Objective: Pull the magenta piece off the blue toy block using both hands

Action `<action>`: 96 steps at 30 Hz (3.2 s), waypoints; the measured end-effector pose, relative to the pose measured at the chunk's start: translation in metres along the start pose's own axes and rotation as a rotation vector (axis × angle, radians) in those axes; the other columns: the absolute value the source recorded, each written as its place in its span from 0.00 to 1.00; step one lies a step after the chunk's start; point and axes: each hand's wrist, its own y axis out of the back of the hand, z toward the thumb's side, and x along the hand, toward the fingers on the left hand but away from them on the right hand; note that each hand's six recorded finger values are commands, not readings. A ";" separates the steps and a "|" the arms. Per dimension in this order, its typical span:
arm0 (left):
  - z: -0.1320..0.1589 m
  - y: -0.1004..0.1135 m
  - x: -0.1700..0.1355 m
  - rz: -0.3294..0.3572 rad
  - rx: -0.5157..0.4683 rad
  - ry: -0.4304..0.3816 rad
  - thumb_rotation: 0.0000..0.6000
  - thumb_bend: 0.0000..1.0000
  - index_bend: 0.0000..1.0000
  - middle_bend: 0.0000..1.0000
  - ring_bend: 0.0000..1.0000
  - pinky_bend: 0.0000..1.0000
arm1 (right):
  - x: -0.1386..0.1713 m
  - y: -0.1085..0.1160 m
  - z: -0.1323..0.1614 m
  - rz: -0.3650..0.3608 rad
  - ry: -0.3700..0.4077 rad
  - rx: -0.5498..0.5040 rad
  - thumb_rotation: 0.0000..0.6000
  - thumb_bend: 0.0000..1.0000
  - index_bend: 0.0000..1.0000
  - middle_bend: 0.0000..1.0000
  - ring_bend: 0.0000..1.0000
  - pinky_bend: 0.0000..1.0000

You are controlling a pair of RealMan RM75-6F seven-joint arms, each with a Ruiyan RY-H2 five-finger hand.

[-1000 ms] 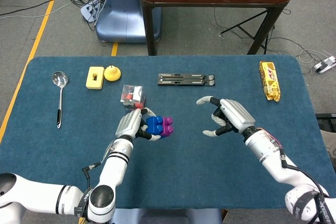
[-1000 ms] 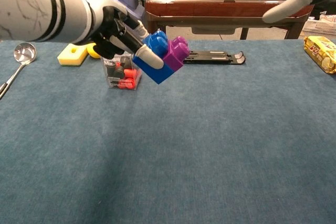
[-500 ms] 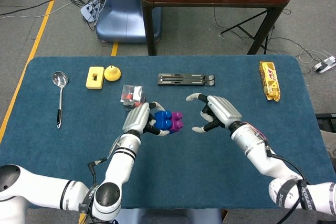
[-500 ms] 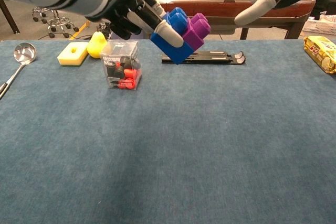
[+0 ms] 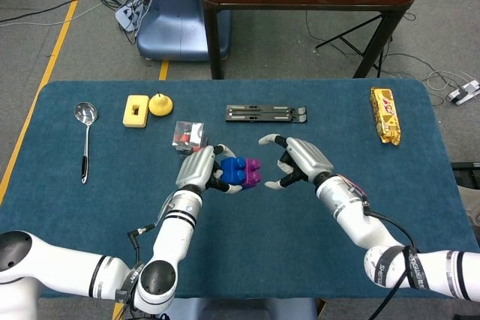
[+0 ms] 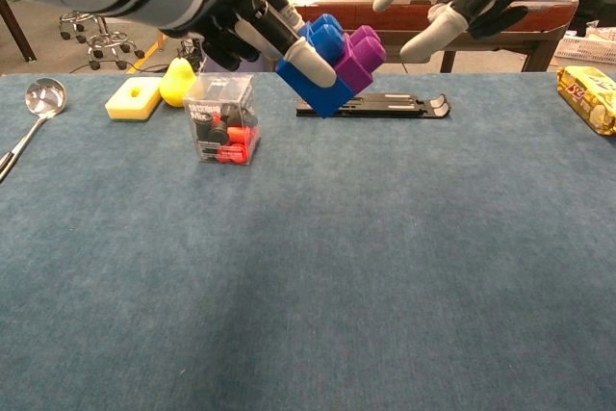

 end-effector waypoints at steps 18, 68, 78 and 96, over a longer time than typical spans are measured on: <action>0.015 -0.004 -0.003 0.015 0.007 -0.030 1.00 0.02 0.76 1.00 1.00 1.00 | -0.011 -0.012 0.007 0.023 0.001 -0.069 1.00 0.00 0.24 1.00 1.00 1.00; 0.008 -0.008 -0.005 0.004 -0.016 -0.075 1.00 0.02 0.76 1.00 1.00 1.00 | -0.018 -0.019 0.001 0.041 0.039 -0.113 1.00 0.05 0.58 1.00 1.00 1.00; 0.007 -0.014 -0.006 0.051 0.070 -0.110 1.00 0.02 0.76 1.00 1.00 1.00 | -0.017 -0.017 -0.002 0.033 0.041 -0.117 1.00 0.05 0.61 1.00 1.00 1.00; -0.024 -0.030 -0.002 0.017 0.223 -0.073 1.00 0.02 0.76 1.00 1.00 1.00 | -0.004 -0.005 -0.034 0.021 -0.008 -0.010 1.00 0.05 0.62 1.00 1.00 1.00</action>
